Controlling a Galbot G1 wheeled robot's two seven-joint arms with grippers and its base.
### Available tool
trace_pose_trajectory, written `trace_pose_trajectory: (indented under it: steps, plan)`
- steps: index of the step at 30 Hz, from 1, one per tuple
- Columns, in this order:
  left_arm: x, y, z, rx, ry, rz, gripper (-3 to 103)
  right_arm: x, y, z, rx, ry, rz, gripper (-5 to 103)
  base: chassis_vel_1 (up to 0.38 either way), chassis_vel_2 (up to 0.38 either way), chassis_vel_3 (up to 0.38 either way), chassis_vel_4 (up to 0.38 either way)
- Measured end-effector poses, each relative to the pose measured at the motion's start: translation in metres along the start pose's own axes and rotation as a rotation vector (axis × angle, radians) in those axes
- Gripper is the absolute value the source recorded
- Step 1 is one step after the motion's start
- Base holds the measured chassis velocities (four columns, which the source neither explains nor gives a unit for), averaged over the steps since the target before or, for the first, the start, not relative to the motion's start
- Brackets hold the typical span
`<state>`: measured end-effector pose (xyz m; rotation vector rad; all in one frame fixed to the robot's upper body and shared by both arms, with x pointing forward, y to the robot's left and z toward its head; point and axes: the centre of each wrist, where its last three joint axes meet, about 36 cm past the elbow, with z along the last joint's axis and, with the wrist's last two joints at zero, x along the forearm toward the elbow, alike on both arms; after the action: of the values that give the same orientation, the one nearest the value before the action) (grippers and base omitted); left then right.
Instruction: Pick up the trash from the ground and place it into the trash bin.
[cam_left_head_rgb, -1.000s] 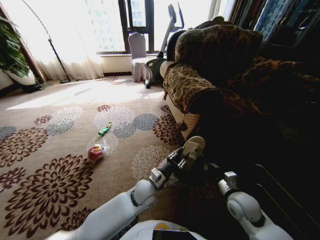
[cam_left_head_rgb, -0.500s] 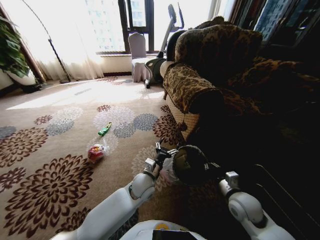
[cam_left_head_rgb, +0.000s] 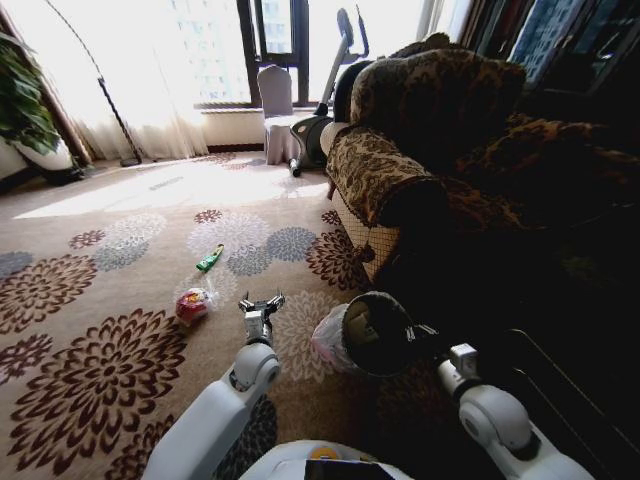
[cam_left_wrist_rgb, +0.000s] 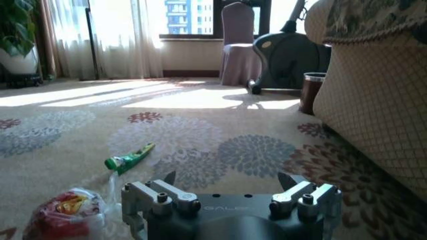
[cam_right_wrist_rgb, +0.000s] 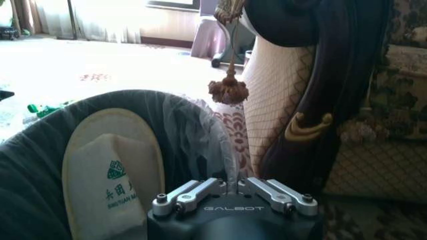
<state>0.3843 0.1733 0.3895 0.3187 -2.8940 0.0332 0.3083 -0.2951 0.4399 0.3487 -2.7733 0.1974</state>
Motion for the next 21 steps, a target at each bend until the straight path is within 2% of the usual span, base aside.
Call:
trace_pose_trajectory:
  steps: [9,21]
  plan:
    - [0.01,-0.011,0.003,-0.019,-0.013,0.017,100,0.0,0.001,-0.001,-0.011,-0.007,0.016,2,0.0,0.0,0.0,0.0]
    - [0.016,-0.017,0.014,-0.058,0.002,0.034,100,-0.002,0.001,0.003,-0.009,-0.021,0.0,2,0.077,0.085,0.075,0.081]
